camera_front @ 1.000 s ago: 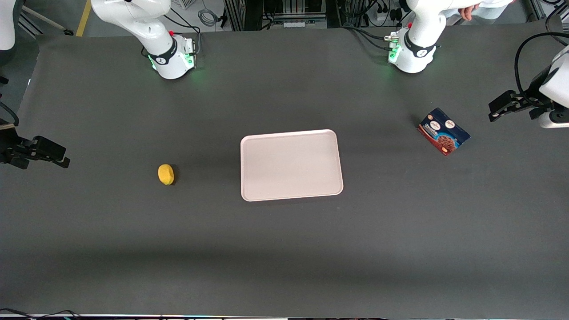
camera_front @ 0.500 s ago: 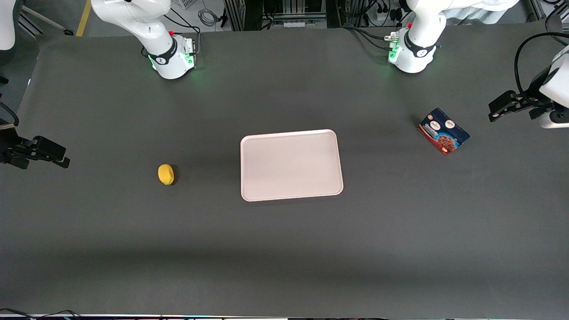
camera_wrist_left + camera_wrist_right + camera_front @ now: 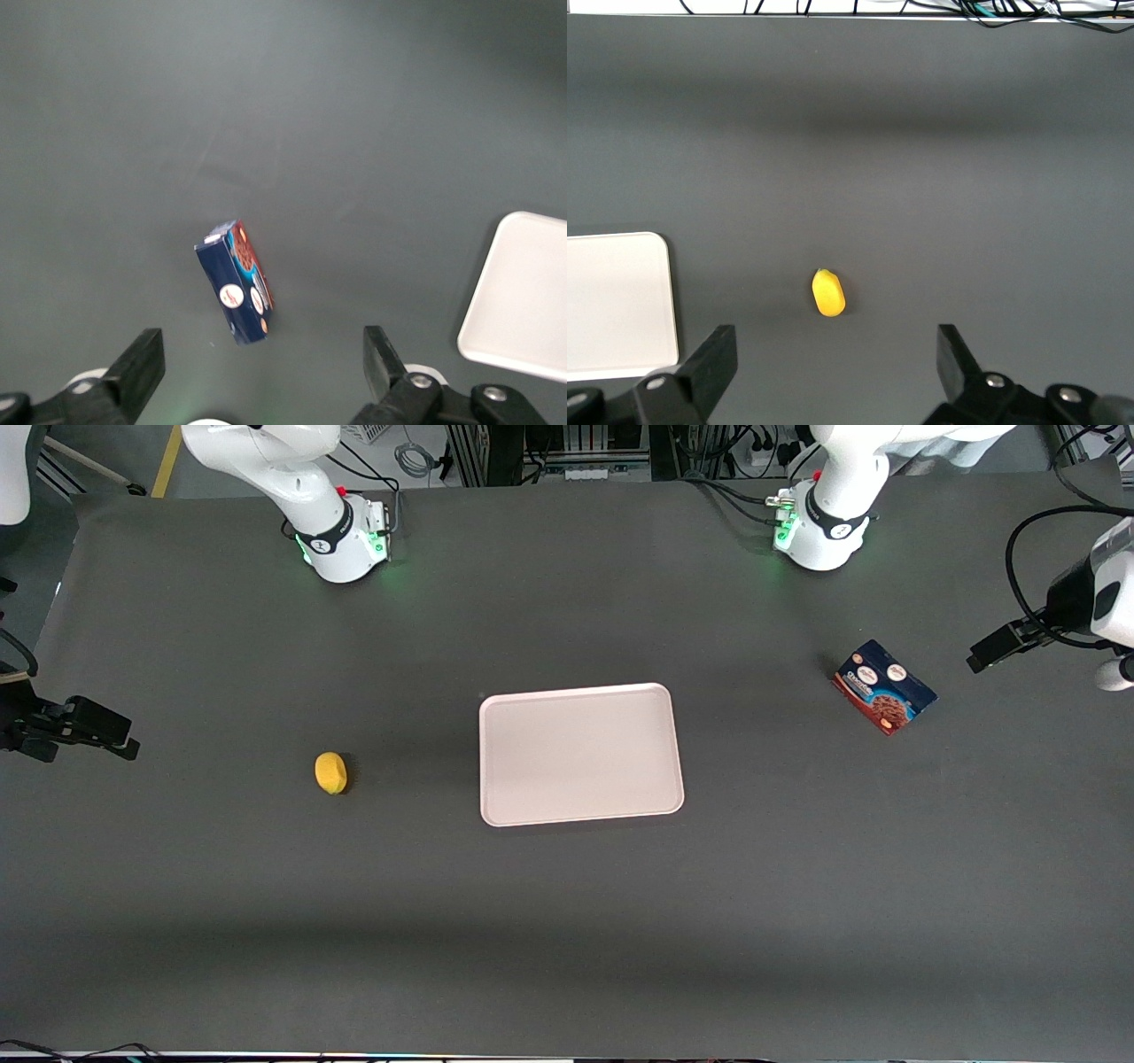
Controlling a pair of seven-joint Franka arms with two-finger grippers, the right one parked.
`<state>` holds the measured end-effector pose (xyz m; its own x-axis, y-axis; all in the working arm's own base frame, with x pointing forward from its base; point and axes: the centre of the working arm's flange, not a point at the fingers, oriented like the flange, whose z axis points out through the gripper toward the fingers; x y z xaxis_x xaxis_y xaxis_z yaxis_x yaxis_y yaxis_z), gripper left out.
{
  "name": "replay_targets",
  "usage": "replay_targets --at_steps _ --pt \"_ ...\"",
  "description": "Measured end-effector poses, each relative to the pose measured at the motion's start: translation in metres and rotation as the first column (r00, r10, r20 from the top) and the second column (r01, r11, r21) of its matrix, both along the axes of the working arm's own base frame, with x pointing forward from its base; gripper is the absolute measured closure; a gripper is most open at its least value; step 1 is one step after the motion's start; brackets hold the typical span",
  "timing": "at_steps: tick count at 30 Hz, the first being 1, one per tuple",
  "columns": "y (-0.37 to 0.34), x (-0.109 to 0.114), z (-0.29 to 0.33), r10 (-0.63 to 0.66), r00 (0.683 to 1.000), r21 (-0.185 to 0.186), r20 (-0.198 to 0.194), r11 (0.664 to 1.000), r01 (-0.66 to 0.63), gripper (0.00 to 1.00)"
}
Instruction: Place cookie box on tray
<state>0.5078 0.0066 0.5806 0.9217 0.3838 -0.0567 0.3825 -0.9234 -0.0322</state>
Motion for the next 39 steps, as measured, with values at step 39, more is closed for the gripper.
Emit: replay_targets --at_steps 39 --pt "0.045 -0.105 -0.242 0.260 0.965 -0.017 0.025 0.966 -0.260 0.01"
